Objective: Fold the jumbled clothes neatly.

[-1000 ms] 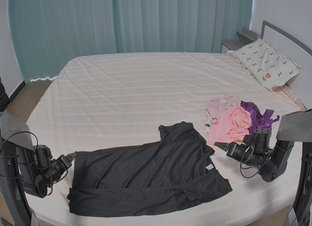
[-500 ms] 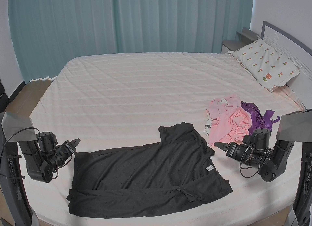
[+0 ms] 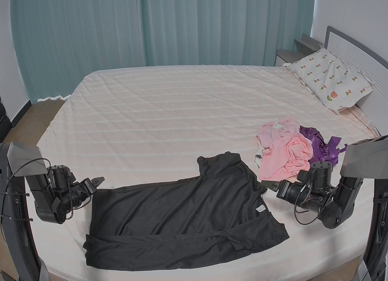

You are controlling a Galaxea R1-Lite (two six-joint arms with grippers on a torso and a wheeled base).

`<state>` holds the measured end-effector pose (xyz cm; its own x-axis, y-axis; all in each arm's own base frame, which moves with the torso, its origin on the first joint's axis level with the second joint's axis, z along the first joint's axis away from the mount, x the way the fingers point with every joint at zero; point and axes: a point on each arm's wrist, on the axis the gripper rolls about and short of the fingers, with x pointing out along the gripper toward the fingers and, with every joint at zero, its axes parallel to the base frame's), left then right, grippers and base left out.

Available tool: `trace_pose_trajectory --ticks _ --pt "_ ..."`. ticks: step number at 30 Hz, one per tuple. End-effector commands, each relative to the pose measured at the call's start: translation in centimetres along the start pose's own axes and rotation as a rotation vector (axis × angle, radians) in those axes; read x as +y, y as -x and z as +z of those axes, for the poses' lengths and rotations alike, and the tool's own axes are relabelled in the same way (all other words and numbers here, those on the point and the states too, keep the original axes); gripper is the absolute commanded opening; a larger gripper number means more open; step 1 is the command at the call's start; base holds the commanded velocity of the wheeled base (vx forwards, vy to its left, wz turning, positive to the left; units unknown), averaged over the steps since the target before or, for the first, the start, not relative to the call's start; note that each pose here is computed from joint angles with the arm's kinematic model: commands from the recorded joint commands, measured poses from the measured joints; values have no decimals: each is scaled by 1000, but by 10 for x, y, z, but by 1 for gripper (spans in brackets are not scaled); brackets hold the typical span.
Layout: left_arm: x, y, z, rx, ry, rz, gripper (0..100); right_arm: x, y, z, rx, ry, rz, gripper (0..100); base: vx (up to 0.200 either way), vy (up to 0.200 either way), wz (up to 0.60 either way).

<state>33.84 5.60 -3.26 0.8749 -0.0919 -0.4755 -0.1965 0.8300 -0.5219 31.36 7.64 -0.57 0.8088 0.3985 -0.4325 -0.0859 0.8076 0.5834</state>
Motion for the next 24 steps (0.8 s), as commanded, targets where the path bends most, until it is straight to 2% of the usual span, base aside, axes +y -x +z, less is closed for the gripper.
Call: trace_pose_trajectory --ticks 1,9,16,24 --pt "12 1 -15 54 -16 30 100 6 -2 -13 39 9 15 100 0 0 0" --pt "10 -1 -16 77 -24 -27 100 9 -6 -14 42 18 27 100 0 0 0" --pt "10 -14 -18 66 -77 -33 100 13 -8 -12 31 23 42 100 0 0 0" --pt "10 -25 -20 51 -80 -19 100 26 -22 -3 0 41 85 100 0 0 0"
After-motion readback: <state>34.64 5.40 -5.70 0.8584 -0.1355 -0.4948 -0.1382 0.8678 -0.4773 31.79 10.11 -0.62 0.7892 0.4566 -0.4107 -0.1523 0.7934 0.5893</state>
